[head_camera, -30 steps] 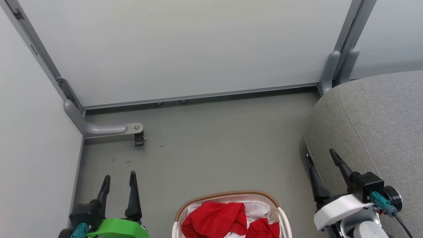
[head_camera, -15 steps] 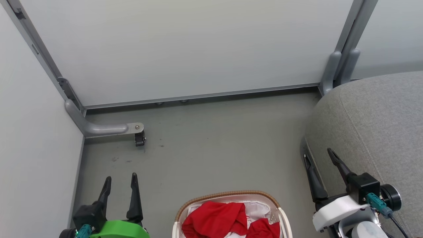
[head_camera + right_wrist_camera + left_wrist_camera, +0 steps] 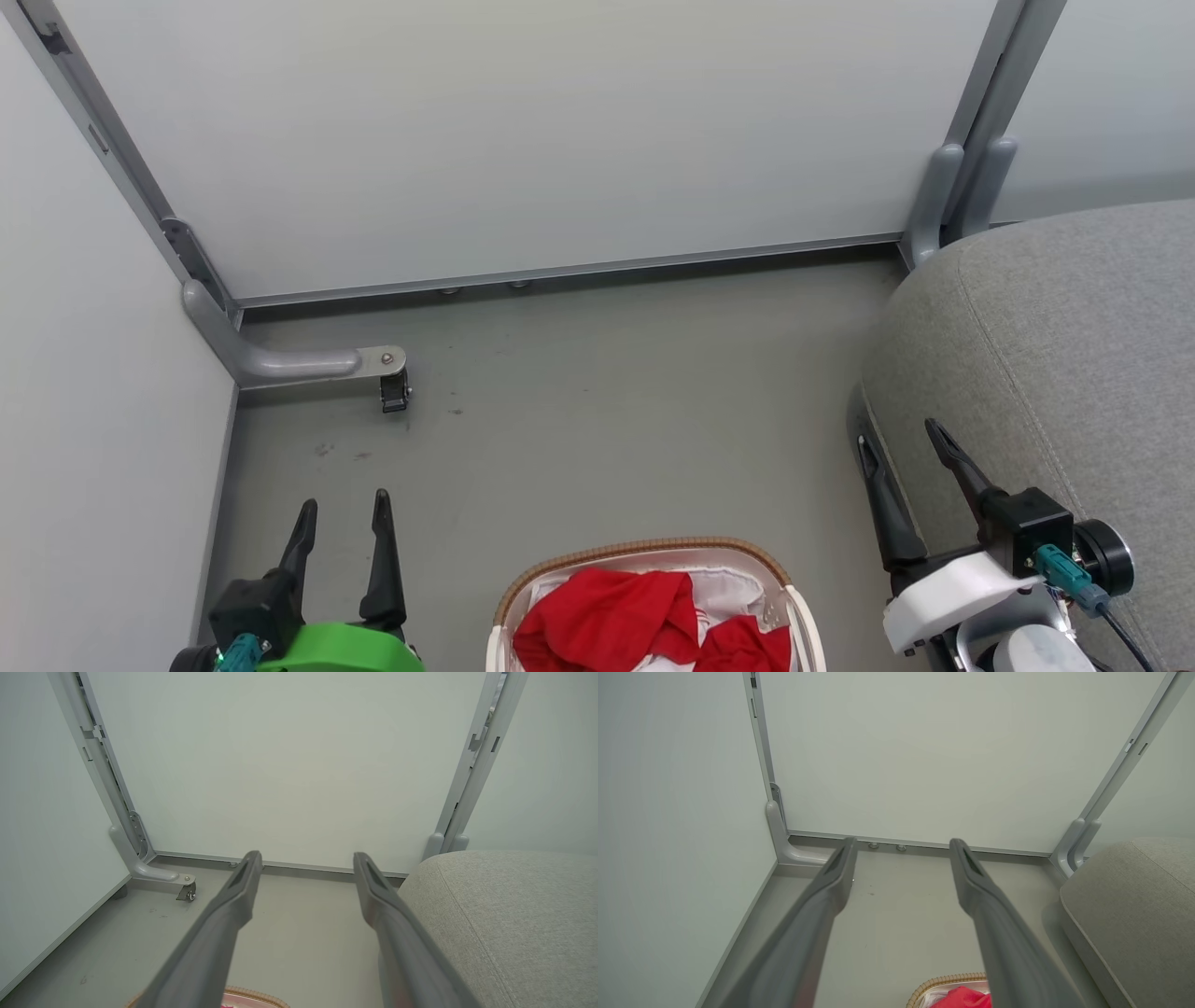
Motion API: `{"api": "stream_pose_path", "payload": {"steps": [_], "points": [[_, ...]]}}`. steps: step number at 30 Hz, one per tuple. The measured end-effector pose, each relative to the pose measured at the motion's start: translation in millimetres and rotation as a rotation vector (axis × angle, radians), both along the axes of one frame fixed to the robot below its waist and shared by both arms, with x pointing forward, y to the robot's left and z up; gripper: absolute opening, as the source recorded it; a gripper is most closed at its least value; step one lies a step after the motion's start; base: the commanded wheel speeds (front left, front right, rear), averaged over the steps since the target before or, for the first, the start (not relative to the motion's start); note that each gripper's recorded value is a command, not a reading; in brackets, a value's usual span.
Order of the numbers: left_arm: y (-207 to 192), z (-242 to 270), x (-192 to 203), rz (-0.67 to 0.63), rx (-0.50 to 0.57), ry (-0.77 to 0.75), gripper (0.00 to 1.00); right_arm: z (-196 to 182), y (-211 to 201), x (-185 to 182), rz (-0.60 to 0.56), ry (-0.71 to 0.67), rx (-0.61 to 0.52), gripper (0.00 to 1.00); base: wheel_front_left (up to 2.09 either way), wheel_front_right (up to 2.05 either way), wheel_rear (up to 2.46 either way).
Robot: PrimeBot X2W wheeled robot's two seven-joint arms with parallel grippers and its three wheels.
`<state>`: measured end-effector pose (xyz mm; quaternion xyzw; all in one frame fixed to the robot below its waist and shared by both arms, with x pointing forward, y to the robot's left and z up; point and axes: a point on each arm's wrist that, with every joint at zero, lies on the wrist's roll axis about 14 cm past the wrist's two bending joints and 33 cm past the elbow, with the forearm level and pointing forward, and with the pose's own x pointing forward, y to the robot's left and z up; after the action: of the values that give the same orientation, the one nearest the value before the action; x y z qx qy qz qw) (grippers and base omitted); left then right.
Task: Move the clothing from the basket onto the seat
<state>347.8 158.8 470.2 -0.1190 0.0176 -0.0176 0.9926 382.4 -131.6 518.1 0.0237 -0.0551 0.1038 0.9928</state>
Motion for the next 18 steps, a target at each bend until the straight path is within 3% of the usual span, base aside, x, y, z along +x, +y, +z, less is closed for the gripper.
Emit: {"api": "stream_pose_path", "payload": {"steps": [18], "points": [[-16, -7, 2, -0.051, -0.024, 0.023, 1.0, -7, -6, 3, -0.017, 0.02, -0.005, 1.0, 0.0, 0.0, 0.0]]}}
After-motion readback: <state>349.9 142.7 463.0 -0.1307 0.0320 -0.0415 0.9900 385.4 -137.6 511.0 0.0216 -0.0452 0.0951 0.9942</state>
